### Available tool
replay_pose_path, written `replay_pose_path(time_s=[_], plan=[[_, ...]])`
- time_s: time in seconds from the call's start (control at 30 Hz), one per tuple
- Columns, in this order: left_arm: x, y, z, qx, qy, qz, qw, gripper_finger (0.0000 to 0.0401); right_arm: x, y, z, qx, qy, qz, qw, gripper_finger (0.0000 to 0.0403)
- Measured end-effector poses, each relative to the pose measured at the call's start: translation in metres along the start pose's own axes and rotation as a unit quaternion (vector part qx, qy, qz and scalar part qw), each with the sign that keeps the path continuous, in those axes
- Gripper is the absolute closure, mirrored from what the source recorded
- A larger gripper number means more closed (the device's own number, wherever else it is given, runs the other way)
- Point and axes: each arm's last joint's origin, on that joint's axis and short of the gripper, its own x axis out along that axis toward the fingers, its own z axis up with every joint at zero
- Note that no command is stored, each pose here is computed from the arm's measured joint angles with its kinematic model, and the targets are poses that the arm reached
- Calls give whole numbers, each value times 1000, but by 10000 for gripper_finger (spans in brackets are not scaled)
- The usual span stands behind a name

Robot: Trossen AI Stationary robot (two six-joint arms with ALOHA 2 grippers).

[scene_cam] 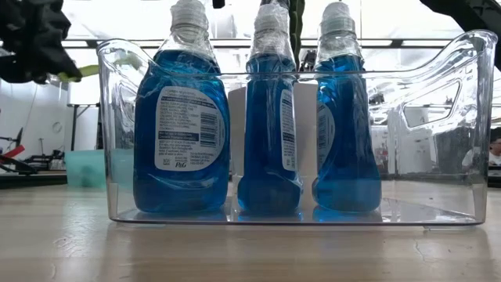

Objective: Pick & Place Kitchen Sink Supplies
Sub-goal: Put the light green dishwashing brush into the light blue bin

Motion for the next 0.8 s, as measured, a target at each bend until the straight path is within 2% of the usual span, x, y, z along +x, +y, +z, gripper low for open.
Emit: replay_pose_path(time_s=[0.17, 0.3, 0.4, 0.6, 0.8], plan=[[8, -6, -2, 82, 35, 48, 995, 383, 0, 1, 0, 0, 0, 1, 1000, 225], [17, -14, -3, 142, 61, 84, 985, 383, 1, 3, -1, 0, -1, 4, 1000, 230], [23, -15, -4, 161, 84, 129, 975, 383, 1, 6, -1, 0, -1, 8, 1000, 232], [32, -16, 4, 163, 114, 210, 957, 382, 2, 13, -3, -2, -4, 18, 1000, 227], [44, -22, 23, 251, 139, 228, 930, 382, 2, 17, -4, -2, -3, 21, 1000, 232]])
